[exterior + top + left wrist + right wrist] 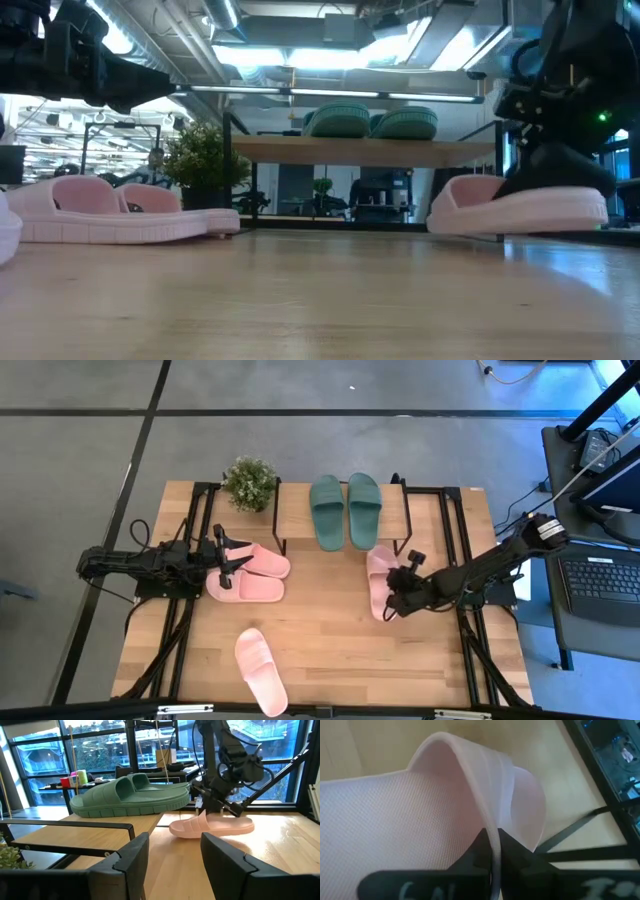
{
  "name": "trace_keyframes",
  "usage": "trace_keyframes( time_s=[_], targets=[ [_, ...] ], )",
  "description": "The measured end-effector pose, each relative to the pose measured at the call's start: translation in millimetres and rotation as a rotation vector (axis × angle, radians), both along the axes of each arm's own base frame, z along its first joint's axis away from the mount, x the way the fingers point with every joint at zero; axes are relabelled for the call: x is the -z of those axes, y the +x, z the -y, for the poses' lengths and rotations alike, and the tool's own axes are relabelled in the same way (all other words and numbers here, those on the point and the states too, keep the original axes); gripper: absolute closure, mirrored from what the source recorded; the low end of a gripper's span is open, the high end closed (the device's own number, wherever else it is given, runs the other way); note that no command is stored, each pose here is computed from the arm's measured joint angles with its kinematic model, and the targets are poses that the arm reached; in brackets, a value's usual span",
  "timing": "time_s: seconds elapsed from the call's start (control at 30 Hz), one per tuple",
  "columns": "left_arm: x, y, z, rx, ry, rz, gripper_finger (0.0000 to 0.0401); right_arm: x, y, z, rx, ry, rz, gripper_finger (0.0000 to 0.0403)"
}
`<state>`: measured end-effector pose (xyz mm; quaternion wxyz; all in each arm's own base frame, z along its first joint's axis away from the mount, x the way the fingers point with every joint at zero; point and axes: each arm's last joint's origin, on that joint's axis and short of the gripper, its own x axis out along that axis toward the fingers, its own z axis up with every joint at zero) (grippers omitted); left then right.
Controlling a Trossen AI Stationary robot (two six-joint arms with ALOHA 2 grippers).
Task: Pick and place slides into the shelf
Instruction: Put the pink slipper under the shelf
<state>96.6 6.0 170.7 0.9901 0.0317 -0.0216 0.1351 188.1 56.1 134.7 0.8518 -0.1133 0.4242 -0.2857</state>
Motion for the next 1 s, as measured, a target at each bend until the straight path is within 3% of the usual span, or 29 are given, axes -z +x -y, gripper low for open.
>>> trace_keyframes(
  time_s=[0.2,0.5,1.0],
  targets=[
    [0,0,0,-0.001,0.006,-0.002,0.0228,12,-9,5,0.036,0.011,0.016,0.0388],
    [0,0,0,-0.001,0.008,-0.002,0.0228,13,-9,6,0.019,-0.002,0.008,0.0334],
    [0,0,0,-0.001,0.009,-0.002,0.0228,11,-6,4,0.015,0.015,0.027,0.0325]
  ],
)
